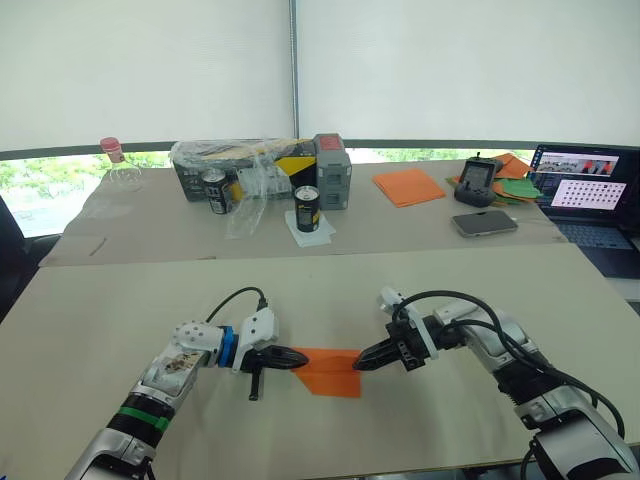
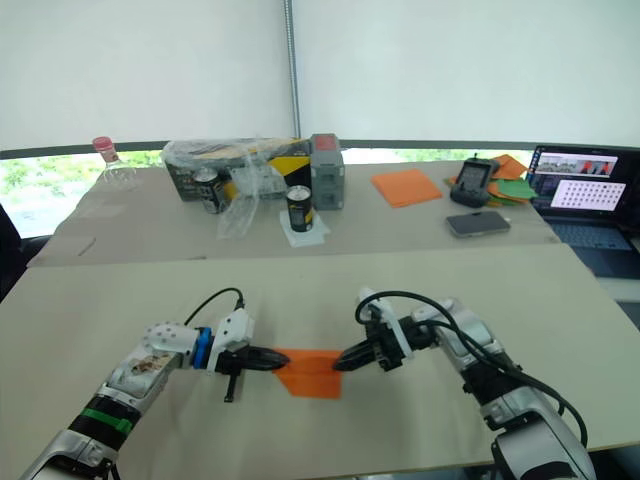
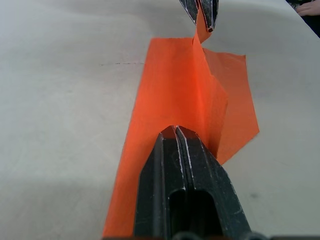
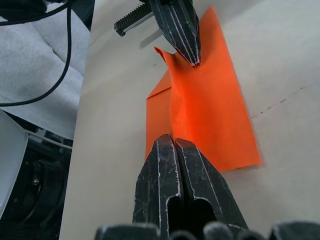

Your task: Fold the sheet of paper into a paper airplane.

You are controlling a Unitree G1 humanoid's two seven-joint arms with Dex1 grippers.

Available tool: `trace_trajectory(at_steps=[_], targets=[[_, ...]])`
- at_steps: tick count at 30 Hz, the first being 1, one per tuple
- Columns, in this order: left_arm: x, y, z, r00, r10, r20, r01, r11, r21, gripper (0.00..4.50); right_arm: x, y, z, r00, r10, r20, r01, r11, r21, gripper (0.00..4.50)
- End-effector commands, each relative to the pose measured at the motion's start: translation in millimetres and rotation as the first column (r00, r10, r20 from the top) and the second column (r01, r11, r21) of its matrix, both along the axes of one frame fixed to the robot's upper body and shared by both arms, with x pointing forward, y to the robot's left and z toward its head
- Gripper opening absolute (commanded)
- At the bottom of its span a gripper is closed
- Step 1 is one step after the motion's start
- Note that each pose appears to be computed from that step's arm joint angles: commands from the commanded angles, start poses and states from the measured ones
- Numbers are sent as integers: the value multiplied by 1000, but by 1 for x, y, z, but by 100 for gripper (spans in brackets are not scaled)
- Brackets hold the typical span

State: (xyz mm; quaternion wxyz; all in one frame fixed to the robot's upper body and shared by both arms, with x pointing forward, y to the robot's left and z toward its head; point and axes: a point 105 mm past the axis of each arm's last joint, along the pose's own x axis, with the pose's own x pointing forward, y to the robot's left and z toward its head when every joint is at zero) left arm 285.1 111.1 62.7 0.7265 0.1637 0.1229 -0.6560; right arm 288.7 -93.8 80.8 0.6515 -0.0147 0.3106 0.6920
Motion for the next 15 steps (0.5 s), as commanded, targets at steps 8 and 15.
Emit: trace_trajectory(at_steps=[8, 15], targets=[[-8, 2, -20, 999, 0, -49, 3, 998, 62, 0, 20, -12, 2, 998, -58, 15, 58, 998, -18, 3], [-11, -2, -22, 999, -4, -50, 6, 999, 53, 0, 20, -9, -7, 999, 4, 34, -2, 998, -70, 3]])
